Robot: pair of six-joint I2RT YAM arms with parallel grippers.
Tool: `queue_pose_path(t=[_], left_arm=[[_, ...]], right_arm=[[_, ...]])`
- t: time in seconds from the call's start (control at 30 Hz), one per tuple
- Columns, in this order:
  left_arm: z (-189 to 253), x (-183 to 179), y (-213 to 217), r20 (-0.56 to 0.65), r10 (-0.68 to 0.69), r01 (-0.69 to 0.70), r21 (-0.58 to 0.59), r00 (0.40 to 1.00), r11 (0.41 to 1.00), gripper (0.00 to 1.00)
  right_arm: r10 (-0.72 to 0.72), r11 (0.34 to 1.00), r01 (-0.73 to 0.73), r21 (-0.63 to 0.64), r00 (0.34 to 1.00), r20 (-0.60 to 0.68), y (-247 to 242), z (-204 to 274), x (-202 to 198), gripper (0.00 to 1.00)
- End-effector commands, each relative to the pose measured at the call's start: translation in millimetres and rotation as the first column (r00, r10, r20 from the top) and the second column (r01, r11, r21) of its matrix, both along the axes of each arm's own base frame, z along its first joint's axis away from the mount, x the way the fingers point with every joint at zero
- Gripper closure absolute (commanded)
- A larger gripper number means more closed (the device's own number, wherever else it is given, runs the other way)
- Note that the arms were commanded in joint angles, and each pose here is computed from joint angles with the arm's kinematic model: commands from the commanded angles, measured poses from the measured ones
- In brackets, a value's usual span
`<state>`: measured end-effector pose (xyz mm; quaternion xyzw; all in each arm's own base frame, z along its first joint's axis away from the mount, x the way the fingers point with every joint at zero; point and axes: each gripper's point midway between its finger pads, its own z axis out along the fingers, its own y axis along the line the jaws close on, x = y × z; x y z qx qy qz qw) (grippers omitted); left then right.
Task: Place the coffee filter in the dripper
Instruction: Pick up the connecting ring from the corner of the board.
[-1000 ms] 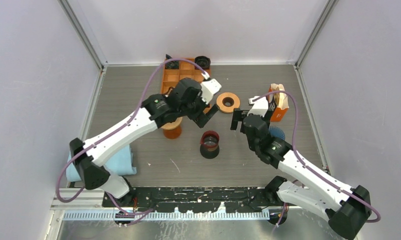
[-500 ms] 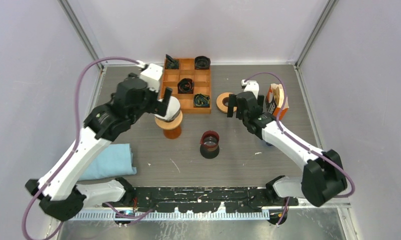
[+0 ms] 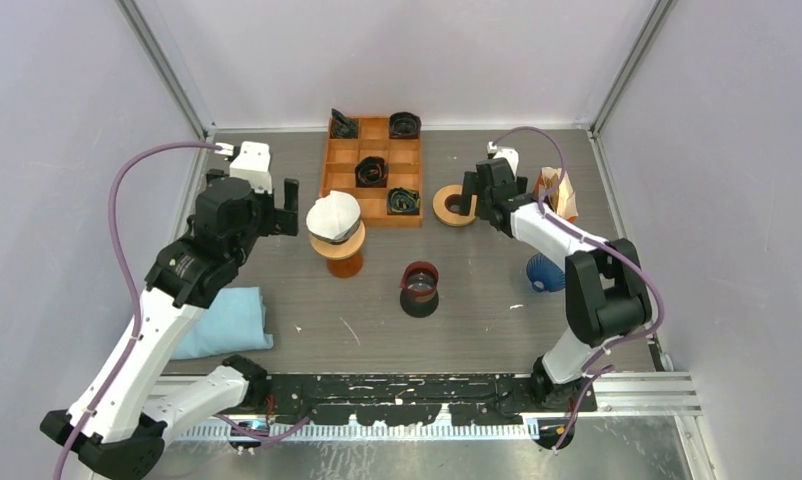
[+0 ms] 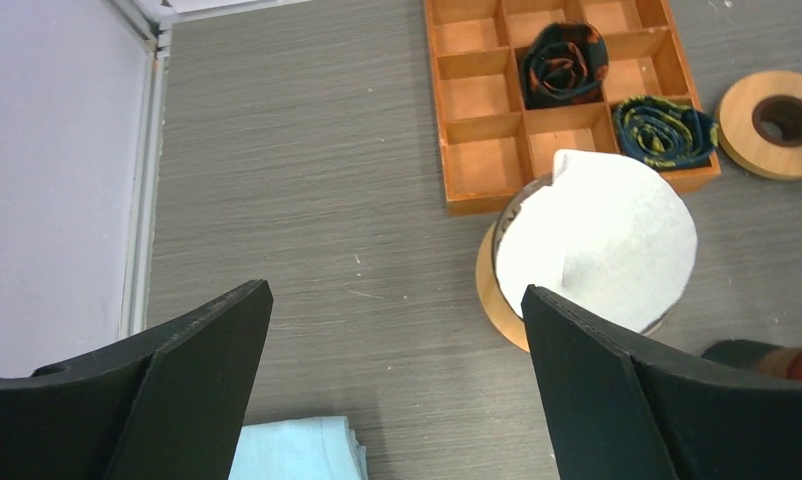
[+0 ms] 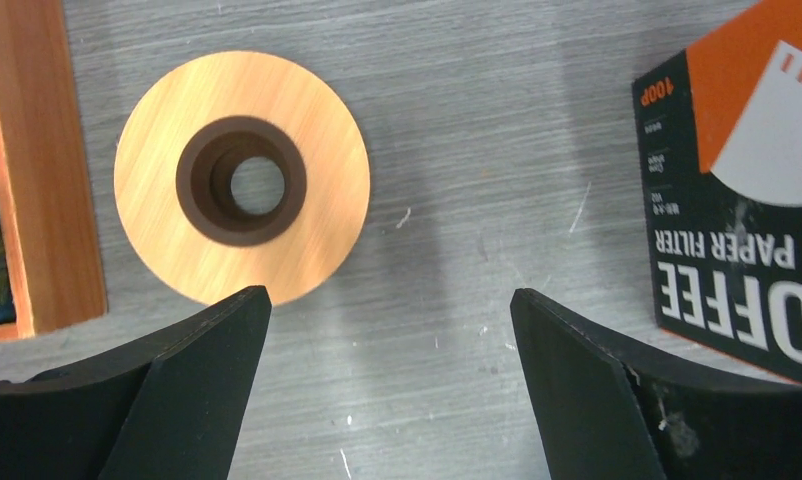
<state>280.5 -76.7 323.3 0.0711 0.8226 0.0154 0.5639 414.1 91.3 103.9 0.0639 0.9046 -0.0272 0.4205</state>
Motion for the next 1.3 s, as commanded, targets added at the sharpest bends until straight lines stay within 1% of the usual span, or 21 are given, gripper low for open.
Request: queue_pose_path(t=[0.0, 0.2, 0.33, 0.5, 0.57, 0.8, 0.97, 1.07, 1.13, 1.27], left_arm=[[30.2, 5.4, 15.3, 0.132, 0.085, -0.071, -0.106, 0.988, 0.992, 0.01], [30.9, 3.5, 29.9, 0.165, 0.136, -0.118, -0.115, 0.977, 0.986, 0.01], [29.5, 4.5, 33.9, 0.164, 0.150, -0.134, -0.103, 0.975, 0.986, 0.01], [29.1, 3.9, 36.5, 0.167, 0.157, -0.142, -0.097, 0.973, 0.985, 0.01], [29.3, 4.0, 37.4, 0.170, 0.158, -0.144, -0.093, 0.973, 0.985, 0.01], [28.2, 4.6, 39.5, 0.173, 0.165, -0.151, -0.088, 0.971, 0.985, 0.01], [28.4, 4.4, 39.1, 0.177, 0.161, -0.147, -0.090, 0.971, 0.985, 0.01], [27.8, 5.0, 38.8, 0.177, 0.159, -0.145, -0.089, 0.971, 0.985, 0.01], [27.6, 4.9, 38.9, 0.178, 0.158, -0.144, -0.091, 0.971, 0.985, 0.01], [28.1, 4.6, 38.7, 0.181, 0.156, -0.141, -0.092, 0.971, 0.986, 0.01]], right_arm=[[0.030, 0.998, -0.033, 0.054, 0.997, 0.065, 11.0, 18.5, 31.7, 0.04], [0.062, 0.995, -0.063, 0.077, 0.998, 0.022, 19.0, -1.0, 49.0, 0.07], [0.057, 0.996, -0.058, 0.075, 0.998, 0.008, 19.9, -8.1, 61.0, 0.09], [0.049, 0.996, -0.048, 0.071, 0.999, -0.014, 19.9, -21.6, 73.6, 0.14], [0.070, 0.994, -0.066, 0.085, 0.997, -0.045, 23.4, -31.6, 74.7, 0.16], [0.082, 0.992, -0.075, 0.099, 0.994, -0.074, 23.5, -44.5, 77.4, 0.22], [0.102, 0.987, -0.088, 0.133, 0.990, -0.099, 25.4, -53.6, 75.3, 0.31], [0.111, 0.985, -0.095, 0.145, 0.988, -0.107, 26.2, -55.5, 74.2, 0.39], [0.115, 0.983, -0.098, 0.152, 0.987, -0.108, 26.5, -54.2, 73.2, 0.46], [0.116, 0.982, -0.099, 0.159, 0.988, -0.098, 25.2, -43.9, 70.1, 0.53]])
